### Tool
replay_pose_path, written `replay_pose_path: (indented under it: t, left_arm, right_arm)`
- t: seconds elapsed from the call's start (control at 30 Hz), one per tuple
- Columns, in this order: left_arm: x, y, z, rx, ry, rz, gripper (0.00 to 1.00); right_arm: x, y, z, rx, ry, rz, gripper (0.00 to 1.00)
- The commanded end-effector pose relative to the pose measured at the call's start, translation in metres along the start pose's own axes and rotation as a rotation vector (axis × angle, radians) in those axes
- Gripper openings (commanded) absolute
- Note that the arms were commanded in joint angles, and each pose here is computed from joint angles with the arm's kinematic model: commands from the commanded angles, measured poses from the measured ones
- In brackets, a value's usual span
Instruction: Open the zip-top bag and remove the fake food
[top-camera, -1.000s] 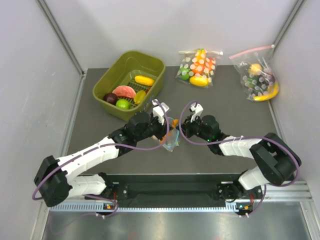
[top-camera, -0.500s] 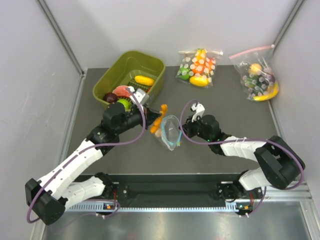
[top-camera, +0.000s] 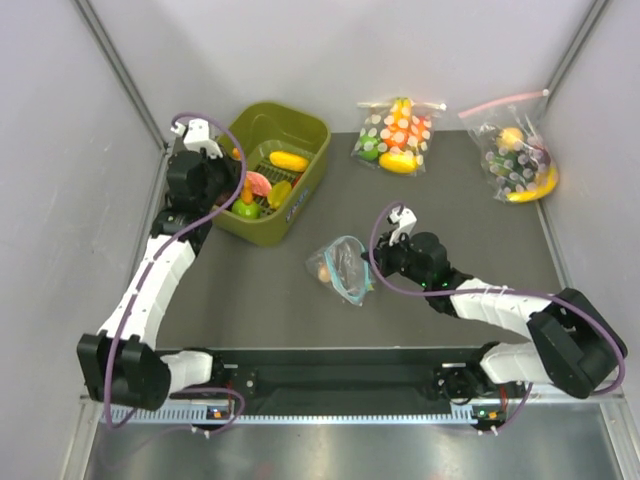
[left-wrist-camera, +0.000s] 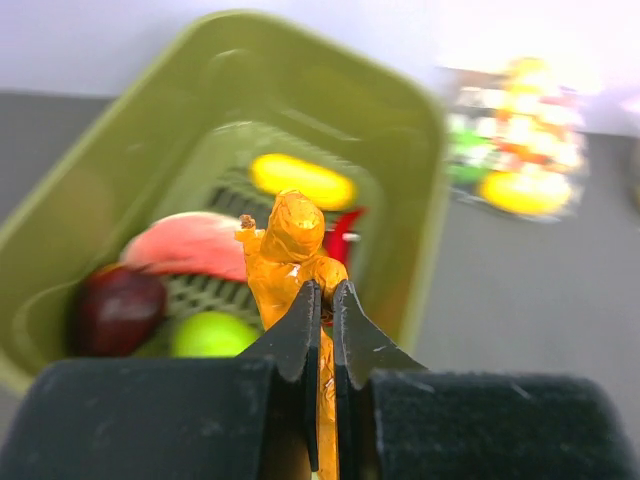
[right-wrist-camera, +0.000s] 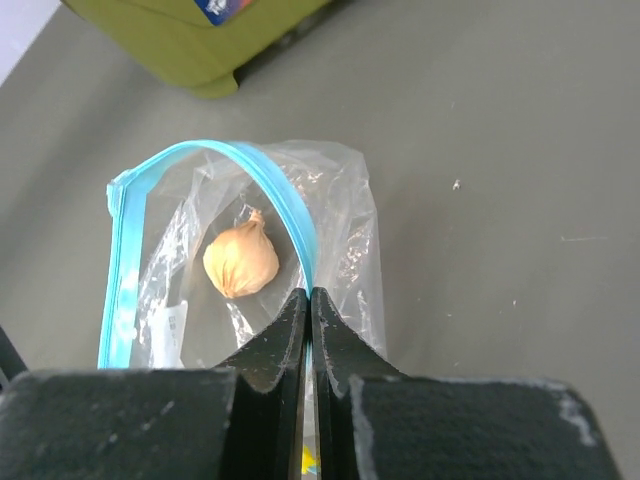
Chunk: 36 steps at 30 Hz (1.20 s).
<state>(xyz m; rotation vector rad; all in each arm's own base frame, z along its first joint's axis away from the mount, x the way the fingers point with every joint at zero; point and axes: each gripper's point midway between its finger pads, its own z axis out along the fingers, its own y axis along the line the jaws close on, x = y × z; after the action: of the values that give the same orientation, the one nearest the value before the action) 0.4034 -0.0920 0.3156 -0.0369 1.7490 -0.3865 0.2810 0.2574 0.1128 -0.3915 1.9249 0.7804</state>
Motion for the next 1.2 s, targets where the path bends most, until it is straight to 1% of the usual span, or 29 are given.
replay_pose_path:
  t: [0.0, 0.03, 0.07, 0.1, 0.13, 0.17, 0.2, 0.23, 0.27, 0.37, 0.4, 0.5, 0.6, 0.7, 0.73, 0.8, 0.83, 0.9, 0.93, 1.0, 1.1, 1.17]
  left_arm:
    - [-0.024, 0.039, 0.011, -0.176, -0.074, -0.006, 0.00]
    - [-0.017, 0.050, 0.019, -0.204, -0.055, -0.007, 0.01]
    - [-0.020, 0.055, 0.022, -0.223, -0.059, 0.000, 0.03]
    - [-0.015, 0.059, 0.026, -0.233, -0.039, 0.002, 0.05]
    - [-0.004, 0.064, 0.035, -0.244, 0.001, 0.005, 0.06]
    - [-0.002, 0.067, 0.038, -0.253, 0.012, 0.015, 0.06]
    - [0.000, 0.068, 0.041, -0.252, 0.017, 0.018, 0.09]
    - [0.005, 0.070, 0.045, -0.252, 0.029, 0.019, 0.15]
    - [0.008, 0.070, 0.046, -0.252, 0.035, 0.021, 0.38]
    - [0.015, 0.072, 0.051, -0.252, 0.062, 0.018, 0.76]
    - [0.017, 0.074, 0.052, -0.264, 0.063, 0.016, 0.79]
    - [0.020, 0.074, 0.053, -0.263, 0.085, 0.021, 0.81]
    - [0.018, 0.066, 0.049, -0.223, 0.087, 0.033, 0.81]
    - [0.013, 0.042, 0.039, -0.155, 0.065, 0.077, 0.81]
    - [0.008, 0.022, 0.034, -0.115, 0.046, 0.101, 0.81]
    - [0.007, 0.005, 0.029, -0.085, 0.033, 0.145, 0.81]
    - [0.008, -0.018, 0.025, -0.034, 0.030, 0.169, 0.80]
    - [0.012, -0.043, 0.020, 0.027, 0.037, 0.186, 0.80]
    - [0.016, -0.067, 0.014, 0.091, 0.041, 0.195, 0.79]
    - [0.024, -0.096, 0.007, 0.183, 0.062, 0.186, 0.78]
    - [0.047, -0.159, -0.016, 0.375, 0.111, 0.171, 0.78]
    - [0.059, -0.186, -0.029, 0.466, 0.149, 0.141, 0.78]
  right_arm:
    - [-0.017, 0.011, -0.010, -0.024, -0.052, -0.009, 0.00]
    - [-0.018, 0.012, -0.012, -0.025, -0.055, -0.012, 0.00]
    - [-0.018, 0.011, -0.013, -0.022, -0.055, -0.014, 0.00]
    - [-0.020, 0.011, -0.016, -0.019, -0.061, -0.017, 0.00]
    - [-0.021, 0.011, -0.017, -0.015, -0.064, -0.019, 0.00]
    - [-0.019, 0.010, -0.018, -0.012, -0.060, -0.016, 0.00]
    - [-0.022, 0.011, -0.019, -0.016, -0.068, -0.021, 0.00]
    - [-0.020, 0.010, -0.020, -0.014, -0.061, -0.024, 0.00]
    - [-0.020, 0.010, -0.020, -0.013, -0.058, -0.024, 0.00]
    - [-0.018, 0.010, -0.019, -0.014, -0.051, -0.028, 0.00]
    - [-0.018, 0.010, -0.019, -0.015, -0.049, -0.026, 0.00]
    - [-0.017, 0.010, -0.018, -0.017, -0.048, -0.026, 0.00]
    - [-0.016, 0.010, -0.017, -0.017, -0.044, -0.024, 0.00]
    - [-0.016, 0.010, -0.016, -0.015, -0.036, -0.023, 0.00]
    - [-0.016, 0.010, -0.016, -0.015, -0.035, -0.023, 0.00]
    - [-0.015, 0.011, -0.015, -0.015, -0.028, -0.025, 0.00]
    - [-0.017, 0.011, -0.015, -0.014, -0.033, -0.020, 0.00]
    - [-0.017, 0.011, -0.015, -0.014, -0.032, -0.018, 0.00]
    - [-0.017, 0.011, -0.015, -0.013, -0.031, -0.015, 0.00]
    - [-0.018, 0.010, -0.014, -0.008, -0.029, -0.015, 0.00]
    - [-0.020, 0.008, -0.015, 0.007, -0.033, -0.010, 0.00]
    - [-0.023, 0.005, -0.016, 0.030, -0.039, -0.005, 0.00]
